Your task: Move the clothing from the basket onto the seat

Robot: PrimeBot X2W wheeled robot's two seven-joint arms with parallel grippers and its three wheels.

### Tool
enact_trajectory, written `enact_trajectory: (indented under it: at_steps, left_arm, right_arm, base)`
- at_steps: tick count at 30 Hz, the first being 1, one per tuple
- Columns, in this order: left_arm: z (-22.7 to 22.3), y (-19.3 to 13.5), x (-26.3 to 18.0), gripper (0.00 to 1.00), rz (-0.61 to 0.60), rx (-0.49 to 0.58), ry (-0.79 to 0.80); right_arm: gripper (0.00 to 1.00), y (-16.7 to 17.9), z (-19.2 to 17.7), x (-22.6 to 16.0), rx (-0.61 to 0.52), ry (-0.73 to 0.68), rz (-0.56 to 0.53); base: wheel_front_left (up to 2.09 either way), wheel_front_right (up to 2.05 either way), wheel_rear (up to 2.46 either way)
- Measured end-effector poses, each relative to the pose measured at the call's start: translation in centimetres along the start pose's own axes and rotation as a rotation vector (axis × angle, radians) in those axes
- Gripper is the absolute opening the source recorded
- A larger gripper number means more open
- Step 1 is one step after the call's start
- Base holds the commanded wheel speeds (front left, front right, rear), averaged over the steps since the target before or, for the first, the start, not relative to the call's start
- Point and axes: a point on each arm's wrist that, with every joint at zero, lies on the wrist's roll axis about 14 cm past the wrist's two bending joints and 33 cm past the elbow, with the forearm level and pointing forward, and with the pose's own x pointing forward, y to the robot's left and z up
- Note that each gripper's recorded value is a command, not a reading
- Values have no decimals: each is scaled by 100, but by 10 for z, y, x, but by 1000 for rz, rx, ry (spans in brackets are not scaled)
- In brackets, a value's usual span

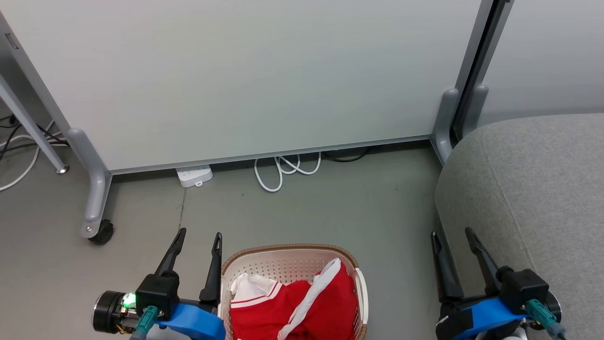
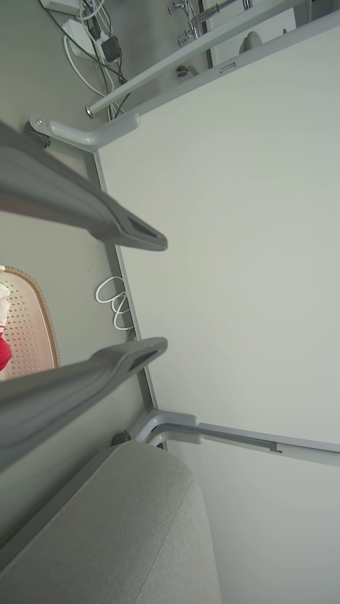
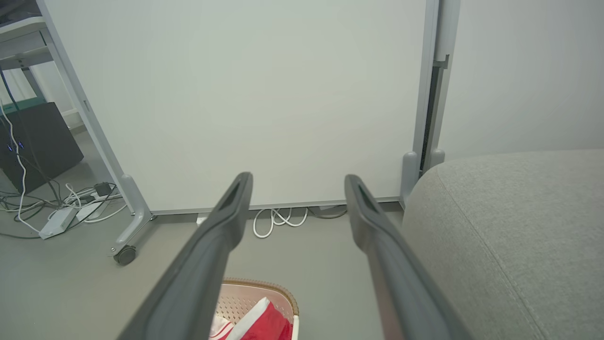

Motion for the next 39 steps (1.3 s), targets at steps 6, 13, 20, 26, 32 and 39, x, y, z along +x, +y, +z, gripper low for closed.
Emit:
enact_trajectory:
  at_steps: [6,13,20,26,32,39]
  left_arm:
    - [-1,-1,0,100,-3,8,0]
    - [-2,-1,-1,100,-3,7,6]
    - [-5,-1,-1,100,-4,7,13]
    - [-12,-4,0,100,-17,3,34]
    - [-20,-14,13,100,-69,-7,59]
    - [-37,-36,43,100,-175,5,107]
  right_arm:
    - [100,0,-3,-1,-8,10,3]
    - [100,0,-5,-1,-8,16,1]
    - [100,0,-7,-2,-7,22,1]
    - [100,0,-9,-2,-5,28,1]
    - [100,-4,-9,4,-1,26,-7]
    - [100,-15,-13,14,-2,34,-32]
  base:
    - [0,0,0]
    - [0,0,0]
    - [0,0,0]
    - [0,0,0]
    - [0,0,0]
    - [0,0,0]
